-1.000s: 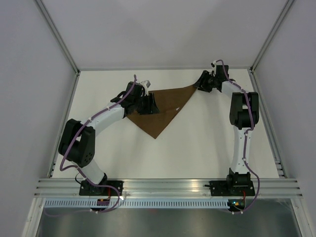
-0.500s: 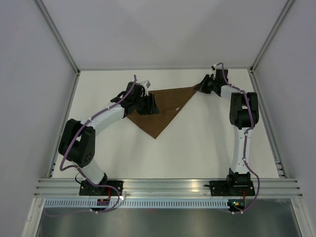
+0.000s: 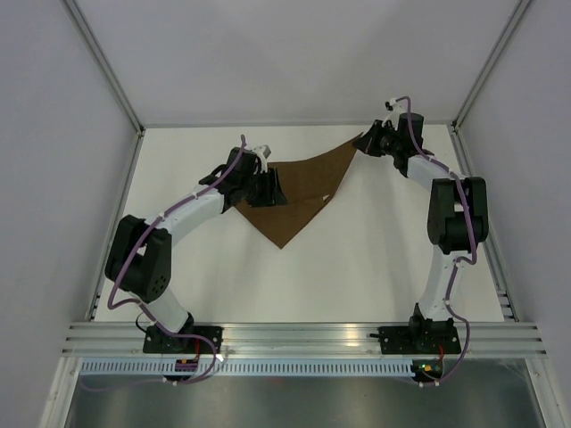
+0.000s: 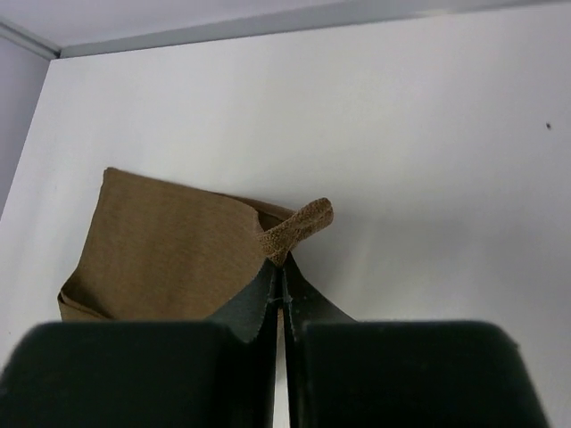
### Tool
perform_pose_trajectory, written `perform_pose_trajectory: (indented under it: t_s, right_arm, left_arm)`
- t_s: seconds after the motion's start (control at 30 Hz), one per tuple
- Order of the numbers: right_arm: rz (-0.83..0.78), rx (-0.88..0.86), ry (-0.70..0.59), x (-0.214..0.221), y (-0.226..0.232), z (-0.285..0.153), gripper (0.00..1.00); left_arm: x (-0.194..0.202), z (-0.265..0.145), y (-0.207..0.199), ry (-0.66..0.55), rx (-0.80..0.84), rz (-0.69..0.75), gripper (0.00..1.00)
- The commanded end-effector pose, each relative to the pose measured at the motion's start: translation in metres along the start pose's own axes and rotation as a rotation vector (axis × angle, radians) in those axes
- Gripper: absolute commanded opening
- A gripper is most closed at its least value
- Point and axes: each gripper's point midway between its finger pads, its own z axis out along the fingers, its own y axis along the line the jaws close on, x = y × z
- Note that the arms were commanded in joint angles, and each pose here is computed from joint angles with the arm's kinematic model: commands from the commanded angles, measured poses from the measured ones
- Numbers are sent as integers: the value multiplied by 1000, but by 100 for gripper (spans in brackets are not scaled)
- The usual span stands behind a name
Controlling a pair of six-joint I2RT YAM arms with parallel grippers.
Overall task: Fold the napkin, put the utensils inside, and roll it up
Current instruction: Fold the napkin
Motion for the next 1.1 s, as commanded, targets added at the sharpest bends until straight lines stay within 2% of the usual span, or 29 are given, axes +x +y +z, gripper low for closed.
perform_pose_trajectory:
  t_s: [0.0,0.07,0.17,0.3,0.47,0.7,1.07]
  right_arm:
    - [-223,-113,-70,-20,49,-11,4]
    - [-303,-141,-68,-18,67,-17,4]
    - [-402,-186,-18,8,98,-21,4]
    - [-581,-257,97,68,135,-22,4]
    - [-749,-318,173,122,174,-28,3]
    - [-891,-373,302,182,188,-31,2]
    - [-972,-436,360,222,200,-42,1]
  left_arm:
    - [-27,-23,-18,-89,43,-25,56]
    - [-32,-31,-22,-112,47,-34,56]
    - [-40,-49,-28,-158,58,-49,56]
    - [-48,-70,-32,-206,62,-65,56]
    - [-52,-92,-36,-249,62,-71,57]
    - [-49,-103,-38,-257,64,-67,57]
    - [-44,-103,-33,-247,49,-71,57]
